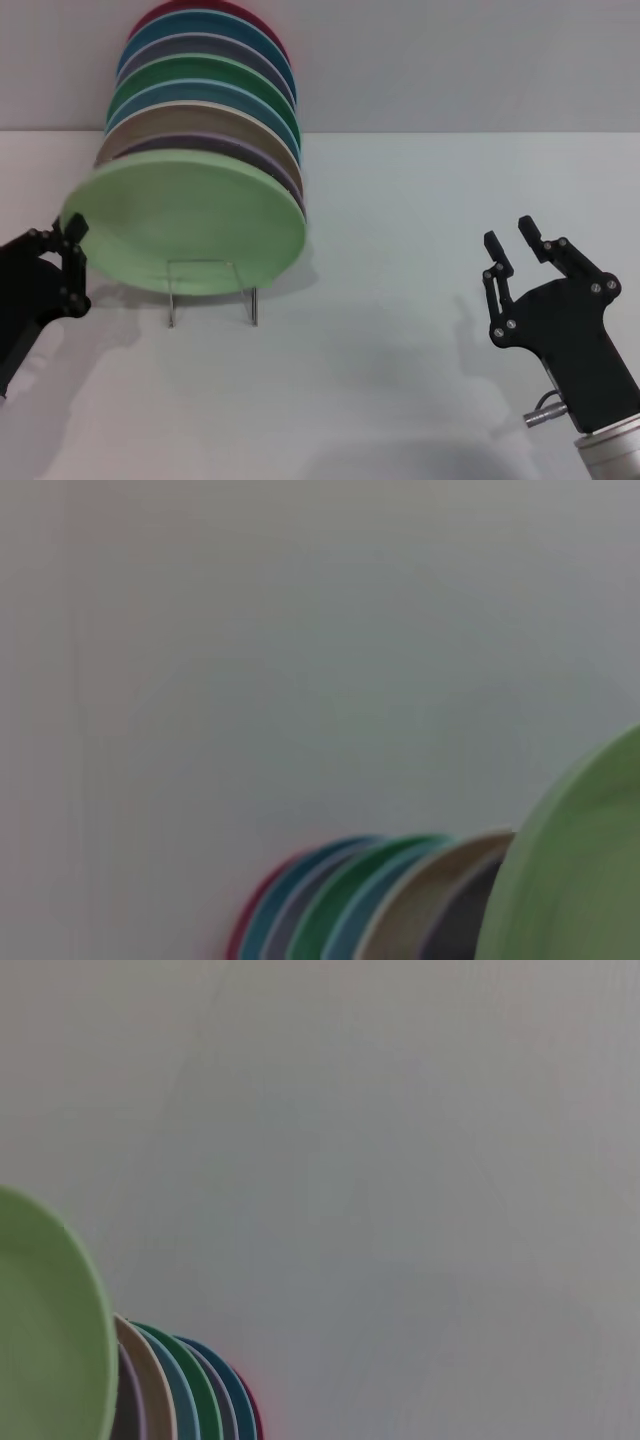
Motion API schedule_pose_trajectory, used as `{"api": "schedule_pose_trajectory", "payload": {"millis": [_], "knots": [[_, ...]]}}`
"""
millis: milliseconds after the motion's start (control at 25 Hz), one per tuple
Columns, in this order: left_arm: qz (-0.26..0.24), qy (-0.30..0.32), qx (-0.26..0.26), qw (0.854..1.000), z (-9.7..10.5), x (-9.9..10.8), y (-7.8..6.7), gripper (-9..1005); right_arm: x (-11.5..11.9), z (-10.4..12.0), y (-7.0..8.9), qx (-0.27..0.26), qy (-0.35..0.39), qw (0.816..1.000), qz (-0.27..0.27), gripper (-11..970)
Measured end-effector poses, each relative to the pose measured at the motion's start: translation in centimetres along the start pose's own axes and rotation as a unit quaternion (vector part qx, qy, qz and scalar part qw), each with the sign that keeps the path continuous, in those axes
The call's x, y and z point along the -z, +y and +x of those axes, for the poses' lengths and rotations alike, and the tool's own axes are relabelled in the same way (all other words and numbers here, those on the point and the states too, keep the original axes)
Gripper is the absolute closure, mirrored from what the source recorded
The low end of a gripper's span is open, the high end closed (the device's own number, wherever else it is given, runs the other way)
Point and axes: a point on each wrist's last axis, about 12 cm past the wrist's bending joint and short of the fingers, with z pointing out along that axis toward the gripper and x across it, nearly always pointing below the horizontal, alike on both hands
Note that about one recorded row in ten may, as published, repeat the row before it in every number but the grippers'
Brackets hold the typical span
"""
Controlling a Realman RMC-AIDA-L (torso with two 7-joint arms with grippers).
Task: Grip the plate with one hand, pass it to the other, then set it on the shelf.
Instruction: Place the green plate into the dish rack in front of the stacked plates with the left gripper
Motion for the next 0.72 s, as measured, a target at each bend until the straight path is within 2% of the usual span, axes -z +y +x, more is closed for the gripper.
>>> {"api": "schedule_pose_trajectory", "payload": {"millis": [200, 720], "knots": [[0.011, 0.029, -0.018, 0.999, 0.67, -0.49, -0.43, 960, -0.19, -0.07, 0.08, -0.001, -0.003, 1.0, -0.001, 688], [0.002, 0.04, -0.017, 0.999, 0.9, -0.99, -0.29, 946, -0.58, -0.16, 0.23, -0.001, -0.007, 1.0, -0.005, 688]]}}
